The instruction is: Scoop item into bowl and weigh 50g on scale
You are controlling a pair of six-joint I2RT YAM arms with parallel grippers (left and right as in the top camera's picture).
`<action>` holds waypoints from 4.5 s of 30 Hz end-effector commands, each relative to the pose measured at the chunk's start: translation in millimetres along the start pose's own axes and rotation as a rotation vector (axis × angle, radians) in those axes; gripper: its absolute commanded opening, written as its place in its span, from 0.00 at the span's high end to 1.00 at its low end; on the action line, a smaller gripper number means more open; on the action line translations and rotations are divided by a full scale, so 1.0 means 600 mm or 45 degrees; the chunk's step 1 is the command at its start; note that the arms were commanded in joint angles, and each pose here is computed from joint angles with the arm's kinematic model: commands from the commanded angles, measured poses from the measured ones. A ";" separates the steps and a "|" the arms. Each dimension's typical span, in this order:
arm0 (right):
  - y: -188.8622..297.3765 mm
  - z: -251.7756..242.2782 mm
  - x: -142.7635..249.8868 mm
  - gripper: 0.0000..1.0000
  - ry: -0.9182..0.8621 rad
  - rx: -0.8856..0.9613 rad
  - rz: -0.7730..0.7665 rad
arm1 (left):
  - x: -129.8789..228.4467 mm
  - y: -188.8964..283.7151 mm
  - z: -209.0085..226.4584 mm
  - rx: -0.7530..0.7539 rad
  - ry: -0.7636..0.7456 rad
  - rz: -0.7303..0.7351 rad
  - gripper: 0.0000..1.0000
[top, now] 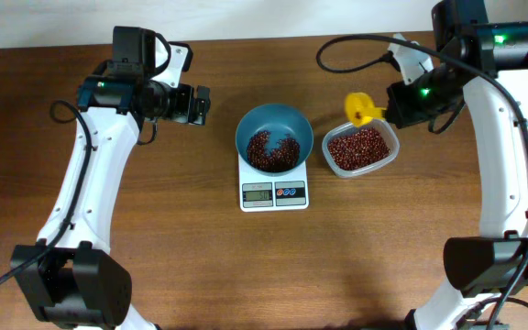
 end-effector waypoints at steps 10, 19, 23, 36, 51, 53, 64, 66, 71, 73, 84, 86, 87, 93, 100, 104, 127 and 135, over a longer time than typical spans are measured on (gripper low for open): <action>-0.052 -0.048 0.041 0.96 -0.087 0.305 0.230 | -0.011 0.019 -0.005 0.011 -0.034 -0.044 0.01; -0.062 -0.010 0.004 0.96 0.085 0.503 0.184 | -0.011 0.019 -0.005 0.011 -0.034 -0.044 0.01; -0.069 0.011 0.002 0.96 0.136 0.507 0.196 | -0.011 0.019 -0.005 0.011 -0.034 -0.044 0.01; -0.082 0.057 0.021 0.42 0.109 0.194 0.247 | -0.011 0.019 -0.005 0.011 -0.034 -0.044 0.01; -0.069 0.015 0.038 0.05 -0.232 0.564 0.288 | -0.011 0.019 -0.005 0.011 -0.034 -0.044 0.01; -0.069 0.024 0.044 0.06 -0.239 0.500 0.312 | -0.011 0.019 -0.005 0.011 -0.034 -0.044 0.01; -0.019 -0.058 0.141 0.12 -0.634 -0.052 0.118 | -0.011 0.019 -0.005 0.011 -0.034 -0.044 0.01; -0.030 -0.059 0.179 0.10 -0.676 -0.225 -0.001 | -0.011 0.019 -0.005 0.011 -0.034 -0.044 0.01; -0.079 -0.059 0.251 0.04 -0.756 -0.418 -0.146 | -0.011 0.019 -0.005 0.011 -0.034 -0.044 0.01; -0.112 -0.061 0.267 0.04 -0.782 -0.430 -0.119 | -0.011 0.019 -0.005 0.011 -0.034 -0.044 0.01; -0.160 -0.126 0.347 0.03 -1.153 0.203 0.215 | -0.011 0.019 -0.005 0.011 -0.034 -0.044 0.01; -0.163 -0.138 0.357 0.03 -1.232 0.313 0.262 | -0.011 0.019 -0.005 0.011 -0.034 -0.044 0.01; -0.166 -0.146 0.363 0.03 -1.280 0.386 0.292 | -0.011 0.019 -0.005 0.011 -0.034 -0.044 0.01; -0.189 -0.126 0.307 0.00 -1.066 0.160 0.165 | -0.011 0.019 -0.005 0.011 -0.034 -0.044 0.01; -0.161 -0.125 0.275 0.02 -0.995 0.226 0.044 | -0.011 0.019 -0.005 0.011 -0.034 -0.045 0.01; -0.163 -0.104 0.266 0.01 -0.952 0.073 0.031 | -0.011 0.019 -0.005 0.011 -0.034 -0.045 0.01; -0.076 -0.067 0.210 0.01 -0.798 -0.021 -0.229 | -0.011 0.019 -0.005 0.011 -0.034 -0.045 0.01; -0.057 -0.066 0.204 0.01 -0.774 0.002 -0.302 | -0.011 0.019 -0.005 0.011 -0.034 -0.045 0.01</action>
Point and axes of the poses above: each gripper's point midway between its finger pads, its own y axis back along the fingers, its own z axis along the line the jaws close on, x = y × z, the point moved 7 cm from there along y, back along the fingers, and after that the axes turned 3 degrees about y, right-handed, at the moved point
